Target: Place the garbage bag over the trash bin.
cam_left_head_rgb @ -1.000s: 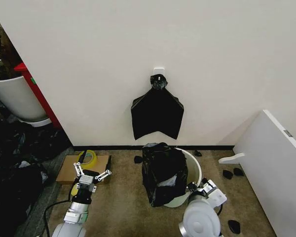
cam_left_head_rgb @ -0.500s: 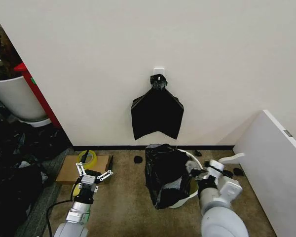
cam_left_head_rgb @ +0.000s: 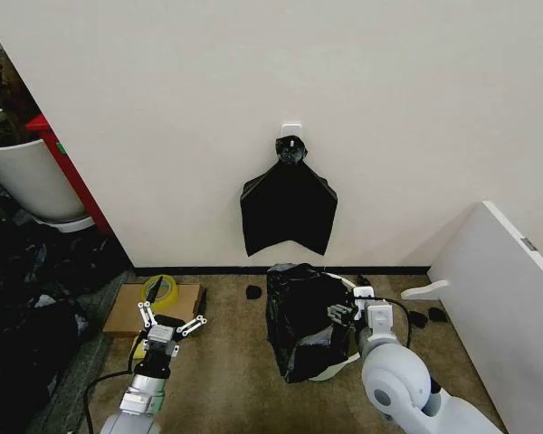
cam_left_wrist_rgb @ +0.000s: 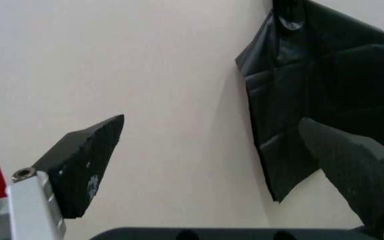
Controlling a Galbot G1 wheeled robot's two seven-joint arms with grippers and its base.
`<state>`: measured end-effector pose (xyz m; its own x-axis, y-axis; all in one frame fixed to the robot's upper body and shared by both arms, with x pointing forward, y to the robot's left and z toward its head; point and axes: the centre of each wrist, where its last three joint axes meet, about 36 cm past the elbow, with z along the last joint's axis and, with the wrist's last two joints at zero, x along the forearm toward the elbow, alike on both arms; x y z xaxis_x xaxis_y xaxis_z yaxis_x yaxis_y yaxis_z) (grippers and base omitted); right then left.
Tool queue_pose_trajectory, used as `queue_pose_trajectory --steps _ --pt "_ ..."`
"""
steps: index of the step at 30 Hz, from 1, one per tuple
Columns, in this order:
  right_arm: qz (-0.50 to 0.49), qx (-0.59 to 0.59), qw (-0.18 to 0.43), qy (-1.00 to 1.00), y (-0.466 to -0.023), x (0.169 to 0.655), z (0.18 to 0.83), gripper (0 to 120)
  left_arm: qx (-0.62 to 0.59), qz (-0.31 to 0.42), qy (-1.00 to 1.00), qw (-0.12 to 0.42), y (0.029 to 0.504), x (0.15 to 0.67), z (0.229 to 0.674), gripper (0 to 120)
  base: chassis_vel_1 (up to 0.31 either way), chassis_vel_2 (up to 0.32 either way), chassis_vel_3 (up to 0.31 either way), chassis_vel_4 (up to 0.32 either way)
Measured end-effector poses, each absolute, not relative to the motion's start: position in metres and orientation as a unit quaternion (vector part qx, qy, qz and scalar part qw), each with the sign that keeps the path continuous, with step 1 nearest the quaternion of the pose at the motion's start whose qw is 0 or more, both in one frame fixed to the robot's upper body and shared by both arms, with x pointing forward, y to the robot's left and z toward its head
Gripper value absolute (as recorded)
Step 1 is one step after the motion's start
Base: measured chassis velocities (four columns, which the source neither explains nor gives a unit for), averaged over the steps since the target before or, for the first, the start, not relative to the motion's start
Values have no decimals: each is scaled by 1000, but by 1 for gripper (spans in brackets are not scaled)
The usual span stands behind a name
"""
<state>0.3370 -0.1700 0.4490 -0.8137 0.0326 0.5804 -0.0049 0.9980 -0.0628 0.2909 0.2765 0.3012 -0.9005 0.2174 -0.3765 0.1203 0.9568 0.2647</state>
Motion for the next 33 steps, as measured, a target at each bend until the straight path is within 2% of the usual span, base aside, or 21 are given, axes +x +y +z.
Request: queue_pose_trajectory --steps 3,6,10,12,15,16,19,21,23,24,27,29,30,31,33 --pt "-2 15 333 -943 -170 335 465 63 94 113 967 207 268 295 304 100 0 0 0 0" --pt "-4 18 339 -941 -170 335 466 57 97 113 967 207 266 296 305 100 0 0 0 0" --pt "4 16 343 -939 -173 335 464 35 98 108 967 207 263 298 307 100 0 0 0 0" --pt "6 15 342 -940 -173 334 464 33 97 105 968 206 262 298 308 100 0 0 0 0" --pt "25 6 317 -948 -175 330 461 19 91 62 977 185 250 295 316 100 0 0 0 0" --pt "25 6 317 -948 -175 330 461 19 91 62 977 185 250 295 316 100 0 0 0 0" --pt "56 -1 279 -959 -175 322 453 4 98 -6 985 143 230 294 332 100 0 0 0 0" --pt "58 -1 278 -959 -175 320 452 1 98 -17 986 133 228 294 336 100 0 0 0 0" --pt "59 2 280 -958 -173 314 451 0 91 -64 991 72 218 298 357 100 0 0 0 0" --pt "59 2 280 -958 -173 314 451 0 91 -64 991 72 218 298 357 100 0 0 0 0" --pt "59 2 279 -958 -171 315 450 0 110 -108 987 -42 196 299 379 100 0 0 0 0" --pt "60 3 279 -958 -171 316 449 0 114 -110 986 -59 193 298 381 100 0 0 0 0" --pt "62 3 277 -959 -171 319 449 0 137 -116 977 -119 184 296 389 100 0 0 0 0" --pt "65 2 277 -959 -172 320 449 0 157 -117 969 -151 180 299 397 100 0 0 0 0" --pt "67 1 276 -959 -172 320 448 0 168 -117 965 -166 178 301 400 100 0 0 0 0"
